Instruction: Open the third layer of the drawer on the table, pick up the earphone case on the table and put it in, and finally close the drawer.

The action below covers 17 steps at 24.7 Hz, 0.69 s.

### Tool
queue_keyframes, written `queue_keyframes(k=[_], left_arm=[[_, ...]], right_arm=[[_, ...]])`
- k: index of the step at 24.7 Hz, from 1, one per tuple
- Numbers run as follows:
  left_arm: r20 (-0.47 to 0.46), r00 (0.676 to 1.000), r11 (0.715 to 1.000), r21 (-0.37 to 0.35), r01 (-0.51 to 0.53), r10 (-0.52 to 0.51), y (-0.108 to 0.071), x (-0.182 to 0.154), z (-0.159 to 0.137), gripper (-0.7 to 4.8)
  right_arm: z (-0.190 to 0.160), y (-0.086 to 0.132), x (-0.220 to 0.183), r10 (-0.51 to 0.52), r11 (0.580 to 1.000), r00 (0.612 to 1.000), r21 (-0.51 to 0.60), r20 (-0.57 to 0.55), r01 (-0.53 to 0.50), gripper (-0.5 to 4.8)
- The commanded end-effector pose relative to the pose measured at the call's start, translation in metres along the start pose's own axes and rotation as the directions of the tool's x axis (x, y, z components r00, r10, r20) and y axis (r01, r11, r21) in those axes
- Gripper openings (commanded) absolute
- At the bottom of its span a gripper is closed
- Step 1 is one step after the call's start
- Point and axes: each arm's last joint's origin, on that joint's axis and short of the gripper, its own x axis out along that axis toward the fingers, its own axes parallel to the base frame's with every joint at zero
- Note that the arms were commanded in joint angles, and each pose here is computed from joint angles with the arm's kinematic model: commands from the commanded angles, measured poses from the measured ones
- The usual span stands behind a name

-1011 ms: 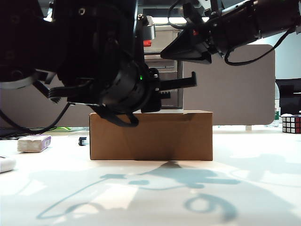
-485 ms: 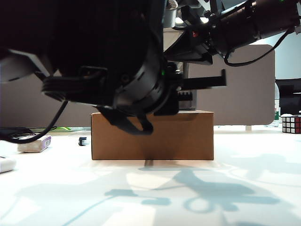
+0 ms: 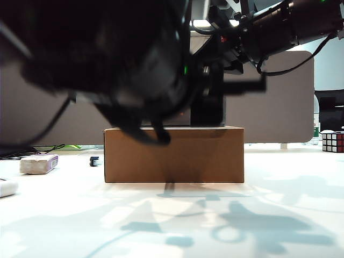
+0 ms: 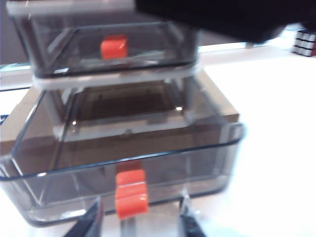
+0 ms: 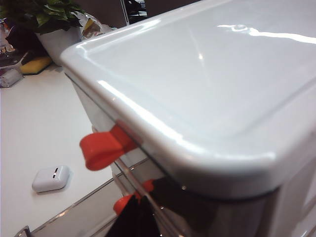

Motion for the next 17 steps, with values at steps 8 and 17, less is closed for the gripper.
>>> queue_keyframes(k=[8,17], left_arm=[[-0.255,0.967,0.996,0.079,0.032,-0.01,0.081,-0.045,0.051,2.13],[-0.467,0.877,0.994,-0.064,0.092,-0.111,0.186,0.002,0.078,2.1]], right_arm=[[0.002,0.004,-0.006,0.055,0.998,0.997,0.034,-0.051,-0.053,-0.06],[0.007,0.008,-0.011,0.105,0.994,0.994,0.036,-0.043,-0.104,-0.06]])
